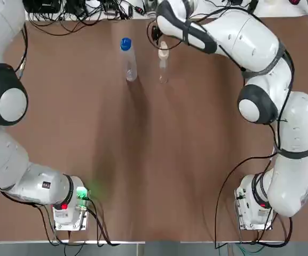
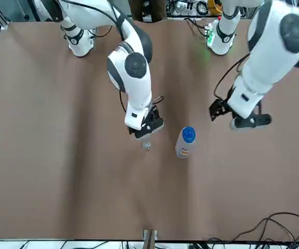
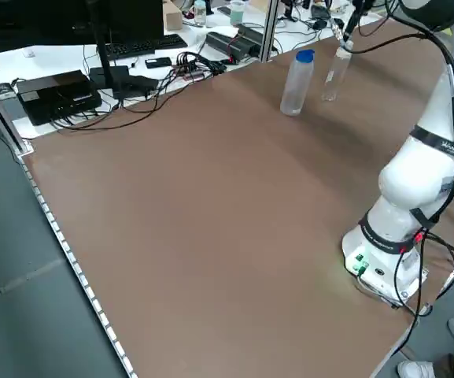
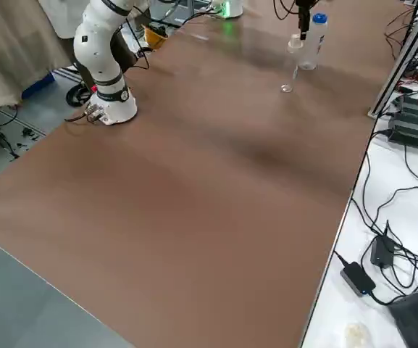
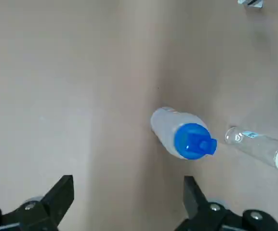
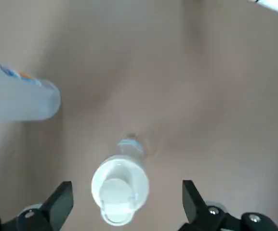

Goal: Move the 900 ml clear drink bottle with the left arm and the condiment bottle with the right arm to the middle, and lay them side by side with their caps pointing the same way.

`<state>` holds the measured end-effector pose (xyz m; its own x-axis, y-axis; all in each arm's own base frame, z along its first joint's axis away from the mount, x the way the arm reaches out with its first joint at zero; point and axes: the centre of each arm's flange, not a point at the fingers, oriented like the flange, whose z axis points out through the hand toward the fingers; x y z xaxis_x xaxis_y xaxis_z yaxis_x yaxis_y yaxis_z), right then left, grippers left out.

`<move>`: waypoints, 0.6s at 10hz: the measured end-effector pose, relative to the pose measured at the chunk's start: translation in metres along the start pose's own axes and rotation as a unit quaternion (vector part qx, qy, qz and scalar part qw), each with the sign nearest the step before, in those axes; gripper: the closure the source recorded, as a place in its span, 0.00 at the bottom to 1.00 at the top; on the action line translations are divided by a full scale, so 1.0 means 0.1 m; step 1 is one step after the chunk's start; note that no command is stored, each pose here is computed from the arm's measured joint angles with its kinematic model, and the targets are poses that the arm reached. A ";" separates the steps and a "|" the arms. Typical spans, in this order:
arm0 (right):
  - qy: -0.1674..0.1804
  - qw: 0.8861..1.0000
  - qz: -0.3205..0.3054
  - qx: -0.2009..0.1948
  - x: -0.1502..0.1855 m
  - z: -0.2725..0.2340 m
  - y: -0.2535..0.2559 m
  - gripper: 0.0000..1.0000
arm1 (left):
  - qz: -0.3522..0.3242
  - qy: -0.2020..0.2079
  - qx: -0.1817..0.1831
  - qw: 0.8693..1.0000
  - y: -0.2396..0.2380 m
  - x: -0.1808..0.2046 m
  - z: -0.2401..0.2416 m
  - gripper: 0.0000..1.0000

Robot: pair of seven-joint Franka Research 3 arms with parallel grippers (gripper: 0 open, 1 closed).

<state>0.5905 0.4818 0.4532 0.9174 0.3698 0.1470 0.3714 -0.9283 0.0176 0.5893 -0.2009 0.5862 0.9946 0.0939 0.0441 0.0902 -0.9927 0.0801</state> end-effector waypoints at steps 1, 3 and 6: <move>-0.003 1.000 0.021 -0.006 0.03 -0.28 0.33 0.00 | -0.010 -0.003 0.005 1.000 -0.22 -0.02 -0.16 0.00; -0.020 0.997 0.077 -0.023 -0.04 -0.93 1.21 0.00 | -0.032 0.007 0.009 0.999 -0.64 -0.04 -0.49 0.00; -0.019 0.989 0.138 -0.040 -0.43 -1.60 2.49 0.00 | -0.042 0.016 0.009 0.999 -0.79 -0.10 -0.67 0.00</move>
<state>0.6202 0.2284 0.6096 0.9876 0.1010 0.1202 0.0943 -0.9937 0.0601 0.5683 -0.1189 0.6462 0.9815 0.1780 0.0697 0.1735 -0.9826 0.0659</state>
